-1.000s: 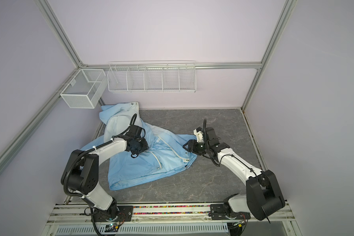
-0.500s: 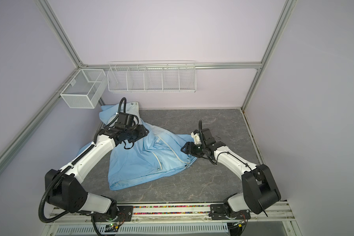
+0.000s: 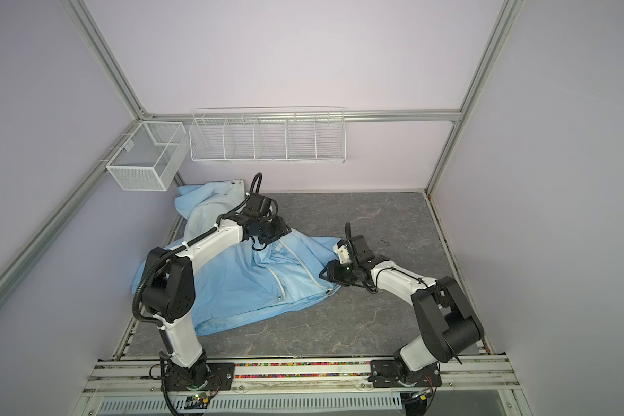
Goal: Zip up the jacket
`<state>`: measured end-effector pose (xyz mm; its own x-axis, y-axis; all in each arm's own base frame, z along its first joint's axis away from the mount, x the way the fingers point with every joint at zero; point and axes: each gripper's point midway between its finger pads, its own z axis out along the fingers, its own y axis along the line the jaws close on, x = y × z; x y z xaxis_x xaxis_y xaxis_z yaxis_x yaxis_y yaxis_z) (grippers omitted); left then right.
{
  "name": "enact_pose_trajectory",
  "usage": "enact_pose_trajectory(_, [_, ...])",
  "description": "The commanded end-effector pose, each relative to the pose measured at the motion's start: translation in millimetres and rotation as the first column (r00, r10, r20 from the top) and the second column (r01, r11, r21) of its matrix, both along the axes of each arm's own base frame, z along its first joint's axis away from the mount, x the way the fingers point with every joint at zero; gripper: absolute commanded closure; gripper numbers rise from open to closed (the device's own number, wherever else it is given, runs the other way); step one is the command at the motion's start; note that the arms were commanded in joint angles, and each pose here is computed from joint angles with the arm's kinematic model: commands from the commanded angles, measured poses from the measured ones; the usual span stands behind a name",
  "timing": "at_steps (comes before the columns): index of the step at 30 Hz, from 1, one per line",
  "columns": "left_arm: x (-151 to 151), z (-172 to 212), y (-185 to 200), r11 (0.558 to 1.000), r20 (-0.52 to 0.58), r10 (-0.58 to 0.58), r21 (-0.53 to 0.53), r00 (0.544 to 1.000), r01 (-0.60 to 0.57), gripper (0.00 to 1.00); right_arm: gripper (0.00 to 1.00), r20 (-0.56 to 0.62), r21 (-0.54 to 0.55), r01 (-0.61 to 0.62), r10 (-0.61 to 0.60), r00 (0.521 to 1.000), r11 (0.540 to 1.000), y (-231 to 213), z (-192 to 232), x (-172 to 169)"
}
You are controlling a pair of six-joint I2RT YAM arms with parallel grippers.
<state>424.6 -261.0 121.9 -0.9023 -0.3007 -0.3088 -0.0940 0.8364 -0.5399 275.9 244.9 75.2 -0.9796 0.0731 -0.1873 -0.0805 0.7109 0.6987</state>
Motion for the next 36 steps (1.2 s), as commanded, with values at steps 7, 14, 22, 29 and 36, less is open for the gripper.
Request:
enact_pose_trajectory(7, [33, -30, 33, 0.984, -0.004, 0.145, -0.100, 0.989, -0.145, 0.42, 0.93, 0.075, 0.173, -0.021, 0.008, 0.997, 0.985, 19, 56, 17])
enact_pose_trajectory(14, [38, -52, 48, 0.975, -0.030, 0.197, -0.097, 0.980, -0.199, 0.39, 0.93, 0.074, 0.228, 0.007, -0.024, 0.997, 0.974, 9, 75, 22])
enact_pose_trajectory(22, [39, -74, 62, 0.970, -0.062, 0.234, -0.058, 0.970, -0.237, 0.39, 0.93, 0.075, 0.308, 0.043, -0.069, 0.995, 0.951, 1, 92, 25])
enact_pose_trajectory(29, [20, -92, 126, 0.929, -0.092, 0.364, -0.040, 0.927, -0.368, 0.39, 0.93, 0.074, 0.351, 0.067, -0.099, 0.992, 0.934, -9, 102, 30])
enact_pose_trajectory(36, [-5, -116, 166, 0.891, -0.154, 0.446, -0.021, 0.881, -0.455, 0.48, 0.93, 0.085, 0.371, 0.070, -0.109, 0.990, 0.926, -8, 103, 32])
